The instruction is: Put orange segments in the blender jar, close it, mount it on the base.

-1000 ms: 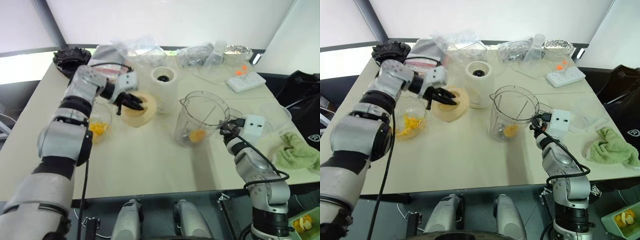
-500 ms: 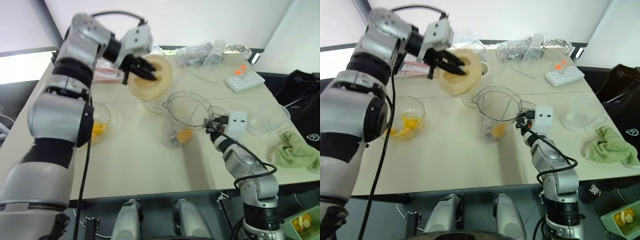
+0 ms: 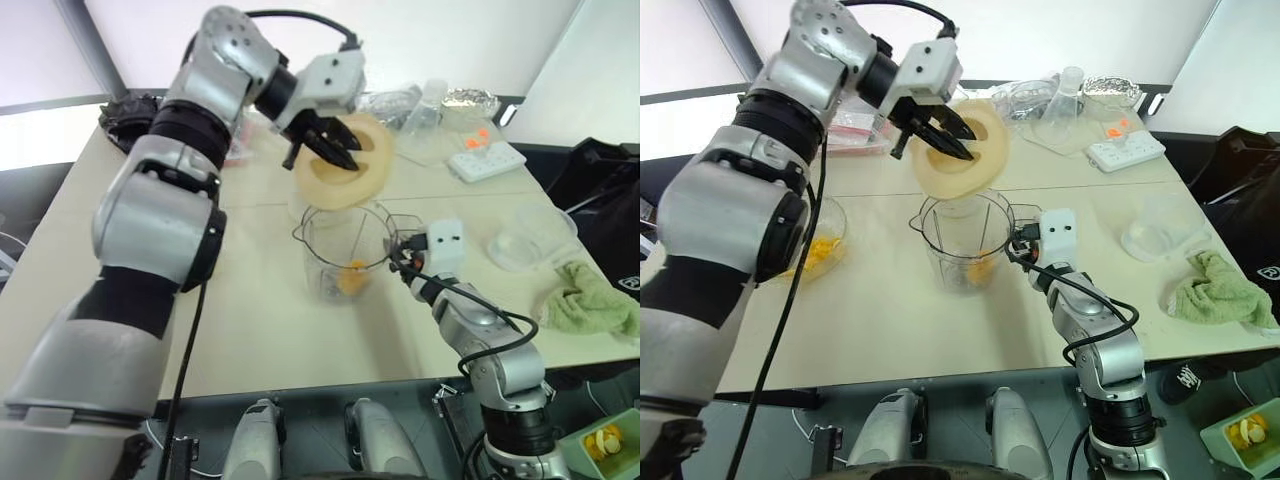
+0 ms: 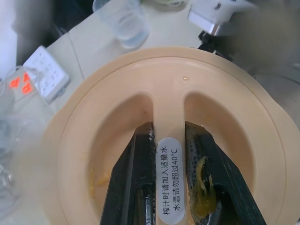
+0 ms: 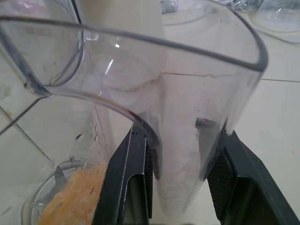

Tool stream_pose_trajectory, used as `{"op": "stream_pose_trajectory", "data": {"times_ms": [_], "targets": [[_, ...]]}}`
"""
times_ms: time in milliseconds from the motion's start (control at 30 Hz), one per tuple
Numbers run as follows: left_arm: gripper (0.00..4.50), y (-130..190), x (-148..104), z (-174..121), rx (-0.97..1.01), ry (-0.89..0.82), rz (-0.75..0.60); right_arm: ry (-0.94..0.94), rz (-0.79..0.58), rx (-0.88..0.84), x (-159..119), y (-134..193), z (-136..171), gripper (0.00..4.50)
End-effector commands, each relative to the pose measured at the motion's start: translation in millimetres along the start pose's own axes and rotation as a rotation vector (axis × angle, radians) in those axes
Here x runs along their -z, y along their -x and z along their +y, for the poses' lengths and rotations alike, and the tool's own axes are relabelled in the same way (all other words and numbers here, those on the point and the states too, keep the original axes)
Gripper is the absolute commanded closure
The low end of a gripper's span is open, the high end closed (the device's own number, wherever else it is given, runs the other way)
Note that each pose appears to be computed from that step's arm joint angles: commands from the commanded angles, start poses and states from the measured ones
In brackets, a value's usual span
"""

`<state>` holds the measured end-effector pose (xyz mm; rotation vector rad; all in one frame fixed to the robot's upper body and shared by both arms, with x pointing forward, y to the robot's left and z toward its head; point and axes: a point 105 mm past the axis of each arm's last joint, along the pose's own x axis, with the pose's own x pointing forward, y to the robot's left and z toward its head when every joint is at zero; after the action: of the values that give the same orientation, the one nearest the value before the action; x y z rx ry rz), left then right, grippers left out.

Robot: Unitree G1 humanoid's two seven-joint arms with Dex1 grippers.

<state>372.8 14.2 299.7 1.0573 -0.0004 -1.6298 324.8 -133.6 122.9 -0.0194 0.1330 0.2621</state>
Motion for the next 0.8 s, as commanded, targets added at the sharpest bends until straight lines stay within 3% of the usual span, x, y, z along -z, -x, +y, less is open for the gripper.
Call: {"op": "stream_pose_trajectory", "data": {"times_ms": [33, 200, 467, 800], "targets": [[4.17, 0, -22, 0, 0.024, -0.070, -0.056, 0.017, -0.002, -0.026, 0, 2, 5, 3.56], [4.17, -7, -29, -27, 0.170, -0.024, -0.126, 0.023, 0.007, -0.024, 5, 2, 5, 3.56], [4.17, -17, -17, -51, 0.303, 0.029, -0.101, 0.099, 0.000, -0.030, 4, 4, 5, 3.56], [4.17, -33, 0, -58, 0.350, 0.025, -0.049, 0.100, -0.059, -0.033, -13, 6, 8, 3.56]]}}
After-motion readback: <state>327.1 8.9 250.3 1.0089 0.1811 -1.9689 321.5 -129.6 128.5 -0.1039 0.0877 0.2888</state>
